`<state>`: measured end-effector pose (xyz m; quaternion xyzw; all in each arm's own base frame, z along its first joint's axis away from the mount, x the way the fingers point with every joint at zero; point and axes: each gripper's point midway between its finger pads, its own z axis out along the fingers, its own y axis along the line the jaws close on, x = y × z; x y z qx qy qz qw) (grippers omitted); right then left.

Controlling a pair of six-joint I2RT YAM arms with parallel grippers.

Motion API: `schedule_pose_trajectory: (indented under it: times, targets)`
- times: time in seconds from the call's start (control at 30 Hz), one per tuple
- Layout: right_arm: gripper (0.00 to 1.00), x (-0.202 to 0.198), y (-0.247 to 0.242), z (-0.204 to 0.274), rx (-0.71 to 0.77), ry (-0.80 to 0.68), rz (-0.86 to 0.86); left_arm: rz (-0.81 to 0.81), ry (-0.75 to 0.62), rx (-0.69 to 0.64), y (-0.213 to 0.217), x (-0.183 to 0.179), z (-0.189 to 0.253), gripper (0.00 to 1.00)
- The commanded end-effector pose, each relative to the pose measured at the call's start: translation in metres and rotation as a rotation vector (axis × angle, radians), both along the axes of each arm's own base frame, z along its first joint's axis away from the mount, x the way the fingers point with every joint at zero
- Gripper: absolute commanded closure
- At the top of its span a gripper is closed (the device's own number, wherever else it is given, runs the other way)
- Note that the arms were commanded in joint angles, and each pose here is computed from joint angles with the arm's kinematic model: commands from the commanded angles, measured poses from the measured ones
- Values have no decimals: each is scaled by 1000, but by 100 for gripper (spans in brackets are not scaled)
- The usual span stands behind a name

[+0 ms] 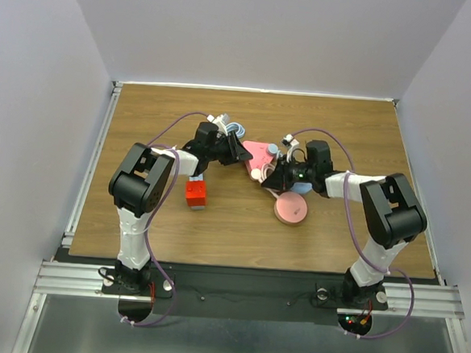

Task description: Insert the plug

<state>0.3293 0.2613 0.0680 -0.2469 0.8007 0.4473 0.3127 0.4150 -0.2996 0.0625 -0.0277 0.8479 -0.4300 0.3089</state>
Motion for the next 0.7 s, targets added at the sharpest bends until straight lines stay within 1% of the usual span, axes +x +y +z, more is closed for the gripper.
schedule_pose_trajectory:
  times: [0.0, 0.13, 0.5, 0.67]
  targets:
    - [100, 29, -8, 39, 65, -159, -43, -60, 70, 133, 17, -22, -39, 100]
    - [99, 42, -15, 47, 70, -195, -92, -64, 83, 136, 19, -22, -44, 100]
    - [100, 53, -26, 48, 93, -206, -143, -72, 84, 132, 18, -22, -44, 100]
    - [100, 61, -34, 41, 72, -200, -193, -78, 86, 132, 18, -23, -44, 100]
